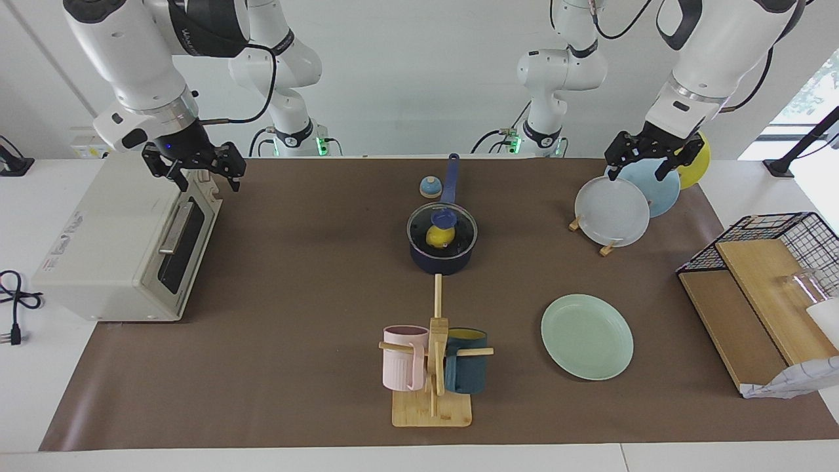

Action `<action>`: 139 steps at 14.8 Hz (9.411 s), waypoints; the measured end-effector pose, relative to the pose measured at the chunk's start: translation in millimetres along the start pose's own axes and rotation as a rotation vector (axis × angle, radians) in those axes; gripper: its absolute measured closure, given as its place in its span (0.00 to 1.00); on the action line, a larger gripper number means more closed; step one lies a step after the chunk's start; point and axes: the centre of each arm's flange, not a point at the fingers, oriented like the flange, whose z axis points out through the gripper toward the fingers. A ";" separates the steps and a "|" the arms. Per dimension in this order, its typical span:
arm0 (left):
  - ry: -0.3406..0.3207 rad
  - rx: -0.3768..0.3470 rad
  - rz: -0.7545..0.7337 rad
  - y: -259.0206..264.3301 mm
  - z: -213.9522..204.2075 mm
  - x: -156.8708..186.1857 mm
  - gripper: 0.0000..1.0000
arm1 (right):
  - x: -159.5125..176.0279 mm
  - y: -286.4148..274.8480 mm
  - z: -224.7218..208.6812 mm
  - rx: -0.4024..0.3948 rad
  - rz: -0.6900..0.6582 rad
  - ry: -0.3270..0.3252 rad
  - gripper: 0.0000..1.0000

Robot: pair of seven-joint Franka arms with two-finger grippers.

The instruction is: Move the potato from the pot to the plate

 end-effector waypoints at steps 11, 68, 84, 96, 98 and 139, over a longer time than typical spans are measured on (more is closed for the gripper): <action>-0.001 0.000 0.000 0.1 0.1 -0.1 0.00 | -0.5 -3.3 6.0 0.000 -0.006 -0.013 0.00; 0.035 -0.001 0.004 29.1 0.5 1.8 0.00 | -53.5 -427.2 160.1 0.018 -0.050 0.069 0.33; 0.055 -0.037 -0.286 276.8 129.8 -58.2 0.00 | 55.0 -45.5 201.7 -0.003 -0.270 0.048 0.33; -0.008 0.020 -0.275 347.8 273.2 -60.8 0.00 | 22.7 -22.2 271.2 0.003 -0.234 0.002 0.33; -0.020 0.032 -0.250 349.7 281.2 -63.3 0.00 | 22.6 -20.8 274.3 0.004 -0.231 -0.003 0.33; -0.088 -0.125 -0.272 178.1 84.1 48.4 0.35 | -15.5 -7.2 -14.8 -0.023 -0.102 -0.079 0.00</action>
